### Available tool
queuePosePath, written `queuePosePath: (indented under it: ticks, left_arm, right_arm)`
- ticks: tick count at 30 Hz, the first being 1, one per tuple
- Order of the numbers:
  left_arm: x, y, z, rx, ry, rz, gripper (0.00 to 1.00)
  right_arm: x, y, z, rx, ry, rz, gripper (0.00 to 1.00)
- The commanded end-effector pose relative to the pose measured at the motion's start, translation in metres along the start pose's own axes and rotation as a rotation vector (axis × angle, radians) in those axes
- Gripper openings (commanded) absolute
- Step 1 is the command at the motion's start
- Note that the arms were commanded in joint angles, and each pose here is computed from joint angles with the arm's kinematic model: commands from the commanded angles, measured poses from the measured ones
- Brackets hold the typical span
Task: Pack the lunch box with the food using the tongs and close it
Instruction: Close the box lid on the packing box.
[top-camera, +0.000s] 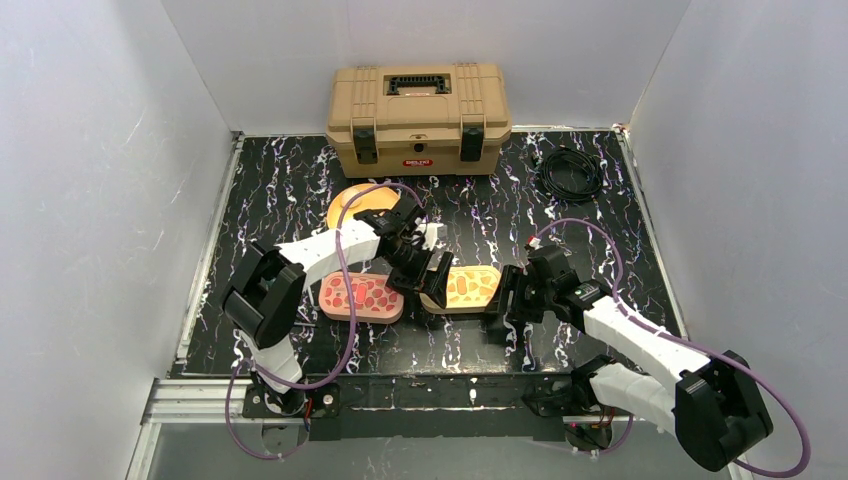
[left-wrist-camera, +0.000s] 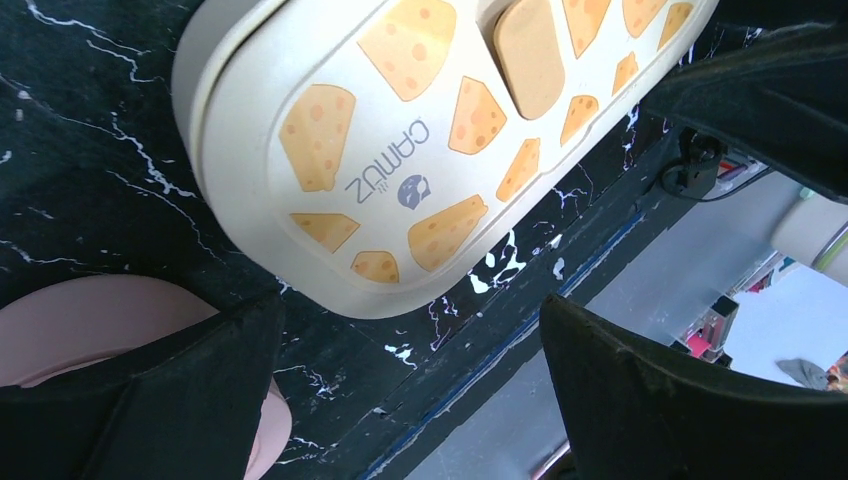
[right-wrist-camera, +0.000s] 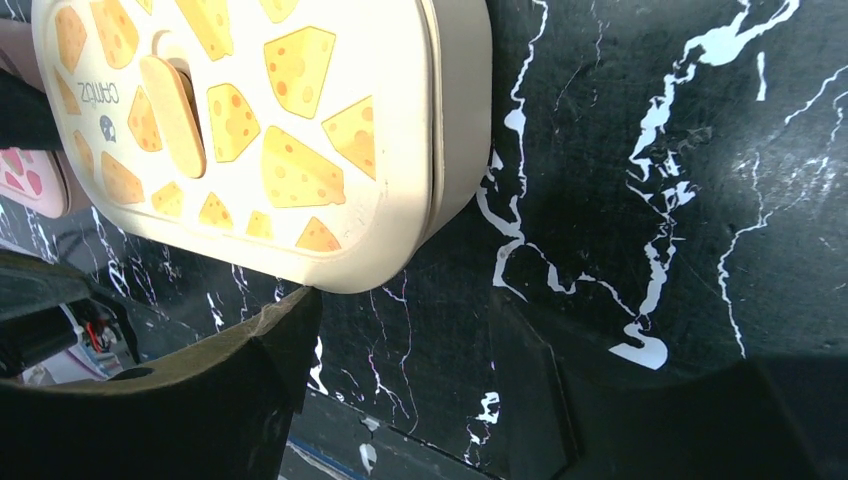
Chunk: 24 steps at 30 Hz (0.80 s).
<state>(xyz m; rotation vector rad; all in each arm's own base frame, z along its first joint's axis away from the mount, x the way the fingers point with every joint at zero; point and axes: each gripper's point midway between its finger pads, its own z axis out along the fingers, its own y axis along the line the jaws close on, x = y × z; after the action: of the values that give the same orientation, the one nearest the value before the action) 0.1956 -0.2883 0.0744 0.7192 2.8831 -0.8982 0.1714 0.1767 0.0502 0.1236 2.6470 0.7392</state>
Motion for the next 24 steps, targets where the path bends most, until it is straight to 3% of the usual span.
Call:
queuePosePath:
  ticks: [1,9,24]
  left_arm:
    - [0.008,-0.009,-0.001,0.025,0.048,0.003,0.98]
    - [0.000,0.002,0.004,-0.044,0.017,0.011,0.96]
    - [0.001,0.028,0.020,-0.154,0.052,-0.006,0.73]
  right_arm:
    - [-0.024,0.006,0.000,0.012,-0.097,0.005,0.69]
    - [-0.022,0.009,-0.003,-0.005,-0.091,0.001,0.70]
    - [-0.031,0.023,-0.023,-0.048,-0.133,0.006,0.73]
